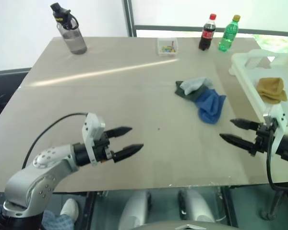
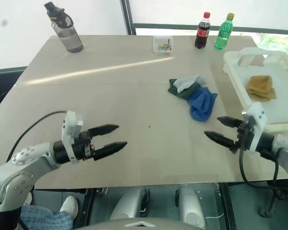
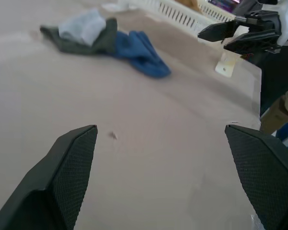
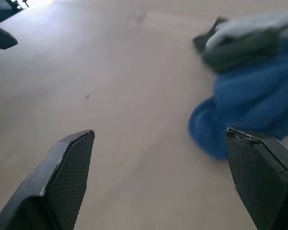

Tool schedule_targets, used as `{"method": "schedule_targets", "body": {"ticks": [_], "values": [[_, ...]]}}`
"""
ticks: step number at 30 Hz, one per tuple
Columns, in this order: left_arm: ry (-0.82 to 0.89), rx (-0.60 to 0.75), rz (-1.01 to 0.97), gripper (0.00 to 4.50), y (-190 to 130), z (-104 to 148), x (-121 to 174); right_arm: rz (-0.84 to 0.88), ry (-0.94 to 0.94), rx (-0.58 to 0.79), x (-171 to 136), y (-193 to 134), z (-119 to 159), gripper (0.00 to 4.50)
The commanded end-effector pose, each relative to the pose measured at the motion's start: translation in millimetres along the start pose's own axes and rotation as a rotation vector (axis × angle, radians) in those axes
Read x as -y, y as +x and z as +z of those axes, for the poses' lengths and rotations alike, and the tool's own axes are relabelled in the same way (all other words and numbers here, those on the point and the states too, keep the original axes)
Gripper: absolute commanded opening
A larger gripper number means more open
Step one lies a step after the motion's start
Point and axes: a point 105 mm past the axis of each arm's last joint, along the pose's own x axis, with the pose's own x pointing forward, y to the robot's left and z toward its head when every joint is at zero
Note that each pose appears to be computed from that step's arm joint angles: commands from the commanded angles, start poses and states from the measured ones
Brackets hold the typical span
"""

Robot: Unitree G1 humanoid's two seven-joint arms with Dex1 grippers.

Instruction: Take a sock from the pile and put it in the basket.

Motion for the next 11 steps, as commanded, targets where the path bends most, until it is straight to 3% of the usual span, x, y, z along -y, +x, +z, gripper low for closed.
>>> {"method": "schedule_targets", "body": {"ticks": [1, 11], "values": [[0.073, 0.026, 0.039, 4.5, -10, 8, 4, -0.002, -0.08, -0.009, 2, -9, -4, 4.44], [0.096, -0.006, 0.144, 4.5, -42, 8, 0, 0.016, -0.053, -0.039, -4, -37, -25, 4.44]]}}
